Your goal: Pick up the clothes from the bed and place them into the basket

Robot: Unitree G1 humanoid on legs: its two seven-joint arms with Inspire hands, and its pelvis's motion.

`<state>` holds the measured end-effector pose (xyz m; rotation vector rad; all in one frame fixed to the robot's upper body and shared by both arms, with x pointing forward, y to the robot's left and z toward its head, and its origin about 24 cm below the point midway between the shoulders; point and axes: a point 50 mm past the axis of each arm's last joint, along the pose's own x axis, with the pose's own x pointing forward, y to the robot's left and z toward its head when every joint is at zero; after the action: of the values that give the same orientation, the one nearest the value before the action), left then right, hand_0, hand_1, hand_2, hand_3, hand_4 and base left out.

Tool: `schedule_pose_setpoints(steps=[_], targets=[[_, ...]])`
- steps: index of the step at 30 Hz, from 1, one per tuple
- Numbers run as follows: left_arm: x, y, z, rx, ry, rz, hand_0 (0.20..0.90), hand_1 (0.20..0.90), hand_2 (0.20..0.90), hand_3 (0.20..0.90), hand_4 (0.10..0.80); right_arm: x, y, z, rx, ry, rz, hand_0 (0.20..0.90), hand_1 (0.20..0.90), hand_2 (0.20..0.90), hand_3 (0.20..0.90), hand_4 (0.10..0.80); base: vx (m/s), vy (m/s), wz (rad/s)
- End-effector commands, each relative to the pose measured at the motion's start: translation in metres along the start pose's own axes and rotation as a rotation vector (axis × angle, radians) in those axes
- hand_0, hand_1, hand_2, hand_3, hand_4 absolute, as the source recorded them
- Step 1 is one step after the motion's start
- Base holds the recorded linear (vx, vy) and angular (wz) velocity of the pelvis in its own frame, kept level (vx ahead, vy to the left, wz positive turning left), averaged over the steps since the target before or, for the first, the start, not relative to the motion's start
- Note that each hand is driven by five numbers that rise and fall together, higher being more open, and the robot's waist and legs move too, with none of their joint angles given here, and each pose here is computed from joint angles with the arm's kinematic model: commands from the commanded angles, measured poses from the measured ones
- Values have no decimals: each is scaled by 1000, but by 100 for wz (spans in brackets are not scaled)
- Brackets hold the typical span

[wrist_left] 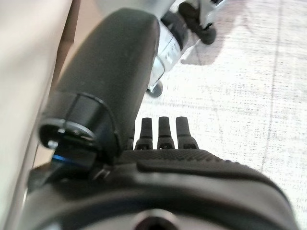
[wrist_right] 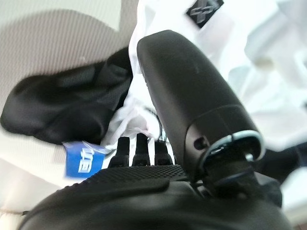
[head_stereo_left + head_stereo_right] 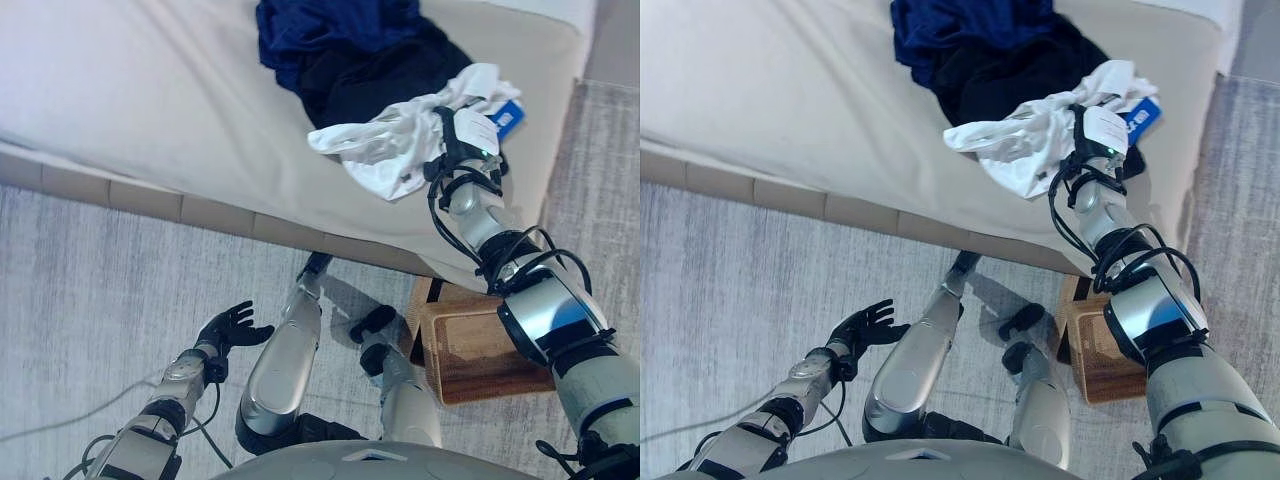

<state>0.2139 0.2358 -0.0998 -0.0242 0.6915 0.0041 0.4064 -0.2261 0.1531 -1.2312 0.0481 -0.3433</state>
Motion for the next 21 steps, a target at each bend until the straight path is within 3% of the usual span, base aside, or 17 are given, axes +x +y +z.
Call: schedule_pose_setpoints(steps=[1, 4, 5, 6, 7, 12, 13, 18, 21], targets=[[-8, 6, 2, -11, -82, 3, 900, 900, 900, 900, 800, 14, -38, 2, -109, -2, -55, 900, 900, 900, 900, 800, -24, 30, 16], [-7, 3, 9, -8, -117, -15, 900, 900, 900, 900, 800, 17, -43, 5, -123, 17, -33, 900, 900, 900, 900, 800, -9, 6, 5], [-7, 2, 10, -6, -124, -19, 900, 900, 900, 900, 800, 18, -44, 9, -126, 12, -25, 582, 582, 582, 529, 429, 0, 0, 0], [-6, 1, 12, -5, -127, -22, 900, 900, 900, 900, 800, 19, -46, 12, -119, -1, -31, 462, 462, 462, 389, 289, 0, 0, 0], [-6, 0, 13, -4, -129, -24, 900, 900, 900, 900, 800, 20, -50, 15, -99, -17, -54, 300, 300, 300, 200, 100, -11, -25, -6], [-10, 3, 3, -10, -96, -6, 900, 900, 900, 900, 800, 11, -92, 65, 278, -245, -372, 300, 300, 300, 200, 100, -22, -28, -8], [-12, 6, -3, -12, -78, 11, 900, 900, 900, 900, 800, 0, -110, 80, 372, -339, -520, 300, 300, 300, 200, 100, -20, -60, -12], [-19, 16, -19, -33, -33, 64, 900, 900, 900, 900, 800, -46, -168, 92, 592, -571, -906, 300, 300, 300, 200, 100, -3, -50, -32], [-21, 20, -25, -29, -5, 78, 900, 900, 900, 900, 800, -67, -187, 85, 614, -623, -1026, 300, 300, 300, 200, 100, -14, -43, -43]])
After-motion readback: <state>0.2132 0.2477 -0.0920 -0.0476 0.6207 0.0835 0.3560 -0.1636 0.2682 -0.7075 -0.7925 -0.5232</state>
